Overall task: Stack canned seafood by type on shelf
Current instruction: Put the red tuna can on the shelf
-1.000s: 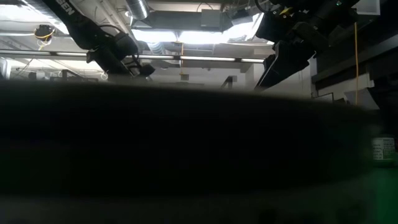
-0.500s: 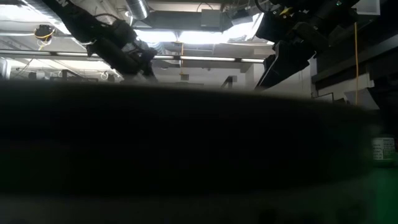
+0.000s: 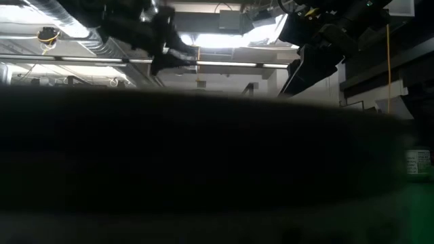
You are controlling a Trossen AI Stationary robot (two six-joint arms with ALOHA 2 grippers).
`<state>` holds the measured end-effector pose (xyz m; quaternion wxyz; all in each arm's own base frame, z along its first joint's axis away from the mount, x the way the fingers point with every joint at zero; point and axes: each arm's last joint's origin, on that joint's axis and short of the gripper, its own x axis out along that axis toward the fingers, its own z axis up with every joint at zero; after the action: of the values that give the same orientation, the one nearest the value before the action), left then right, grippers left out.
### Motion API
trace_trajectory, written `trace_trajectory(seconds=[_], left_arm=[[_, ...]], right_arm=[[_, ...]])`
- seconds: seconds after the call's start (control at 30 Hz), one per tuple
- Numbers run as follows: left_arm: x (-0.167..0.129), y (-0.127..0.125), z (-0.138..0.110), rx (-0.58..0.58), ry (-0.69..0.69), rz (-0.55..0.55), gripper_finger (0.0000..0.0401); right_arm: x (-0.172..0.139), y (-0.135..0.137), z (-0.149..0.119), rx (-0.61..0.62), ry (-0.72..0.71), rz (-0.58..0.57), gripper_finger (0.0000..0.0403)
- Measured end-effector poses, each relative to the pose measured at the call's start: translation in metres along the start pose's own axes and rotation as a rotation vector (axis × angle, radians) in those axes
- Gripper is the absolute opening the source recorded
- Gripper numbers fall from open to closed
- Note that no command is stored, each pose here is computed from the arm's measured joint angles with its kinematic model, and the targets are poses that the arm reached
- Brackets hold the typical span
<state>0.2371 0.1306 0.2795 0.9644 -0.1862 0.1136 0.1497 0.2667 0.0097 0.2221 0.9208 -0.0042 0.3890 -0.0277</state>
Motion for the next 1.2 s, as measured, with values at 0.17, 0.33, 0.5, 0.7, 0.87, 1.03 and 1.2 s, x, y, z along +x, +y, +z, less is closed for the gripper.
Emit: trace_trajectory(seconds=[0.17,0.33,0.5,0.7,0.87,1.03,1.2], left_arm=[[0.009,-0.05,-0.016,0.374,0.034,-0.188,0.0198],[0.015,-0.087,-0.035,0.582,0.048,-0.258,0.0198],[0.034,-0.108,-0.058,0.656,0.071,-0.287,0.0198],[0.061,-0.123,-0.085,0.705,0.066,-0.342,0.0198],[0.091,-0.129,-0.099,0.717,0.163,-0.349,0.0198],[0.119,-0.135,-0.112,0.819,0.358,-0.363,0.0198],[0.136,-0.136,-0.121,0.898,0.502,-0.376,0.0198]], right_arm=[[0.0,0.0,0.0,0.0,0.0,0.0,0.0262],[0.0,0.0,0.0,0.0,0.0,0.0,0.0262],[0.0,0.0,0.0,0.0,-0.001,0.0,0.0262],[0.0,0.0,0.0,0.0,-0.001,0.0,0.0262],[0.0,0.0,0.0,0.0,-0.001,0.0,0.0262],[0.0,0.0,0.0,0.0,-0.001,0.0,0.0262],[0.0,0.0,0.0,0.0,-0.001,0.0,0.0262]])
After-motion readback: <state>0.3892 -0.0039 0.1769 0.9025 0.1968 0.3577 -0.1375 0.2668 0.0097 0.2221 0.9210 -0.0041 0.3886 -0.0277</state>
